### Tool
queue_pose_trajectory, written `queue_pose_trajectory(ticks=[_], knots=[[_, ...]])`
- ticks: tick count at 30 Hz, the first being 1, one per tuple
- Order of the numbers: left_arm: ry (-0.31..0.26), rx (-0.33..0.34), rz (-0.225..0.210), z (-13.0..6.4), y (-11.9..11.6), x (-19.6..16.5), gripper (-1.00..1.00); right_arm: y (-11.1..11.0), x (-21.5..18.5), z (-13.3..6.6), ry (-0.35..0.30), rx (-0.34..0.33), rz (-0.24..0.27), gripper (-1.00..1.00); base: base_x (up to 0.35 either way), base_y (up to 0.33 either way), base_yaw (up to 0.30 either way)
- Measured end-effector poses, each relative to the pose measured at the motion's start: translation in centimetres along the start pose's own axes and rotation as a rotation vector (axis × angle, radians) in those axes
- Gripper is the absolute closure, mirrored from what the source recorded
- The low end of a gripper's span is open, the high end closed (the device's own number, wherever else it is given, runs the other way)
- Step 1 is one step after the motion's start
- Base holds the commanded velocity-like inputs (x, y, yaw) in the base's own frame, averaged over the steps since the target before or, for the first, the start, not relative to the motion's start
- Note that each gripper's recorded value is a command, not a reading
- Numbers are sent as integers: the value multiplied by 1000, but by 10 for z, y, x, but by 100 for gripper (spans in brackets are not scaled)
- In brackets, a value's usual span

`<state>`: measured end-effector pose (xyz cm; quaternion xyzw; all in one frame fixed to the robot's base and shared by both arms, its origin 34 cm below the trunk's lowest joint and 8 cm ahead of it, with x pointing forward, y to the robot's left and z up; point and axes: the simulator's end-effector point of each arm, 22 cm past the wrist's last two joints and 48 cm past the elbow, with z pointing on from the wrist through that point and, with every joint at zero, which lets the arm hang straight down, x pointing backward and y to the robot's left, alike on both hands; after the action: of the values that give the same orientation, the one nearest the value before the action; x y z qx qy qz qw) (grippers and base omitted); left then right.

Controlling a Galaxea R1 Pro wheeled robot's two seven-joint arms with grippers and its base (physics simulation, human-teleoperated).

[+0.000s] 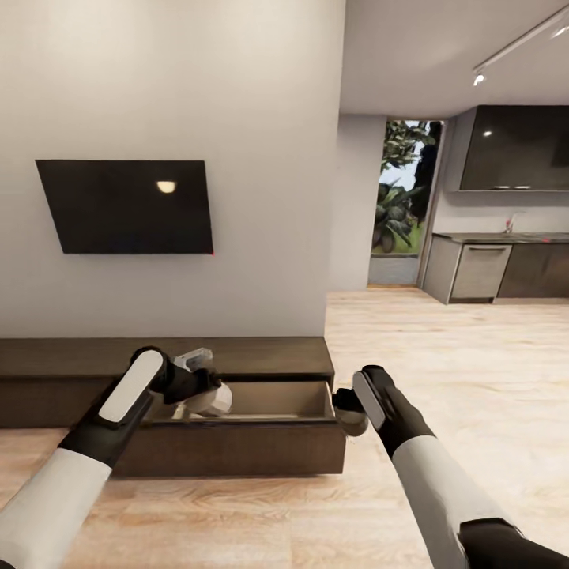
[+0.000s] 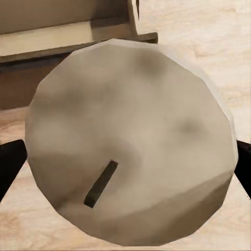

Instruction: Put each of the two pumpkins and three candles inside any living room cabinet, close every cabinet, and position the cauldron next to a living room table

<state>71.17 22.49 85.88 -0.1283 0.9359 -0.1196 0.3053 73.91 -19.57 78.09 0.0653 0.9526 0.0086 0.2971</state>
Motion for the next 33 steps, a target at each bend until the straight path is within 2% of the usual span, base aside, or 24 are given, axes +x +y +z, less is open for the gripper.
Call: queue_pose_trajectory(ticks=[2, 5, 8, 13, 20, 26, 30, 33], knots=[[-15, 17, -6, -7, -8, -18, 100, 8, -16, -8, -2, -4, -15, 100, 322, 0, 0], [-7, 32, -16, -10, -14, -29, 100, 17, -35, -17, -12, -12, -24, 100, 162, 0, 0], [11, 43, -27, -7, -22, -30, 100, 28, -56, -28, -28, -24, -31, 100, 34, 0, 0], [63, 33, -42, 5, -31, -23, 100, 42, -73, -36, -11, -25, -47, 100, 6, 0, 0], [136, 10, -59, 22, -39, -7, 100, 57, -84, -38, -21, -35, -39, 100, 0, 0, 0], [141, 9, -57, 23, -42, -5, 100, 62, -83, -38, -19, -59, -29, 100, 126, 51, 0], [145, 0, -36, 25, -44, -1, 100, 67, -79, -37, -8, -83, -19, 100, 288, 119, 0], [155, -12, -30, 28, -41, 3, 100, 77, -59, -25, 42, -132, -7, 100, 285, 158, 0]])
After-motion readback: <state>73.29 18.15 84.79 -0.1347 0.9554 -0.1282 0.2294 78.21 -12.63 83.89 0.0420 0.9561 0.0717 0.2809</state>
